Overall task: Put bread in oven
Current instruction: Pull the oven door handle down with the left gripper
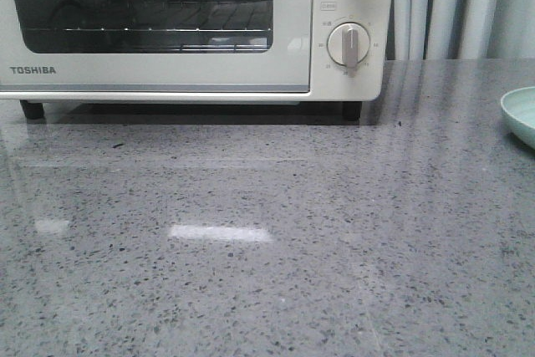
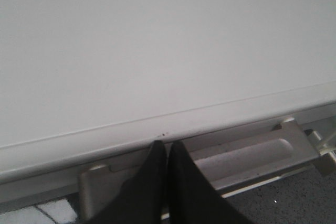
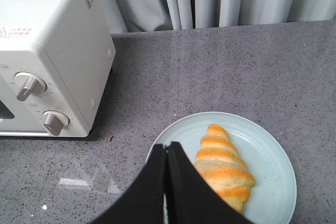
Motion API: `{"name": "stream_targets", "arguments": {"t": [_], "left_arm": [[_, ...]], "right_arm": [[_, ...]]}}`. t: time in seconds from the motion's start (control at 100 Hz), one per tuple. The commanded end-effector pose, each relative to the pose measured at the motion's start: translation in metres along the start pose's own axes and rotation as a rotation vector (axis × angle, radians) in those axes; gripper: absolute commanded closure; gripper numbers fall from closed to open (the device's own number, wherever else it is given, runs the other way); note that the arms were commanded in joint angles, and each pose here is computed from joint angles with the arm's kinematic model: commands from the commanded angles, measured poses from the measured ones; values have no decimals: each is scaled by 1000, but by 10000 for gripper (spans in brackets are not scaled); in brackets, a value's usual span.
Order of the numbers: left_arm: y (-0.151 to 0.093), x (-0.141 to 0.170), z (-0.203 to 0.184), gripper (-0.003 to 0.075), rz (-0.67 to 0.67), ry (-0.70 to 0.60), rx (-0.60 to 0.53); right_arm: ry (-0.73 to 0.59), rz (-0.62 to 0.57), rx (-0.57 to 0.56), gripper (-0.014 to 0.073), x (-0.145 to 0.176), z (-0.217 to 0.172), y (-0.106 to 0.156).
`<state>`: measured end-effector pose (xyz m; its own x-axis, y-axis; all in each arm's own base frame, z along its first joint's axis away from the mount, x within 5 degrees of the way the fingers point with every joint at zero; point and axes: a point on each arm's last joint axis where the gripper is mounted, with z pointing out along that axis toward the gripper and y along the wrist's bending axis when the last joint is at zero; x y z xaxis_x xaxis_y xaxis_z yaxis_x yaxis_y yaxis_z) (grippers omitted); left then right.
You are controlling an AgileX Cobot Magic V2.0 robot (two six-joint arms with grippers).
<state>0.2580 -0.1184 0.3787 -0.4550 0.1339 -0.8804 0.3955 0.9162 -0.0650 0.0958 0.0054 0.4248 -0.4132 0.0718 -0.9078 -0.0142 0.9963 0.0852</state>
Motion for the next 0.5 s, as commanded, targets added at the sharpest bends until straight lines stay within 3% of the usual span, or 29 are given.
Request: {"name": "stream_targets", "arguments": {"t": [0.0,0.28,0.49], "left_arm": [[-3,-6,-7,741,6,-8,13],[-3,40,-25,741,-23,2,37],[-2,87,-66,741,-83,-5,66]], "right_arm": [[-85,-14,-9,655,-13,-4,1],[-61,-17,-3,655,-11,-3,1],[-6,-16,3,655,-6,-3,0]]}}
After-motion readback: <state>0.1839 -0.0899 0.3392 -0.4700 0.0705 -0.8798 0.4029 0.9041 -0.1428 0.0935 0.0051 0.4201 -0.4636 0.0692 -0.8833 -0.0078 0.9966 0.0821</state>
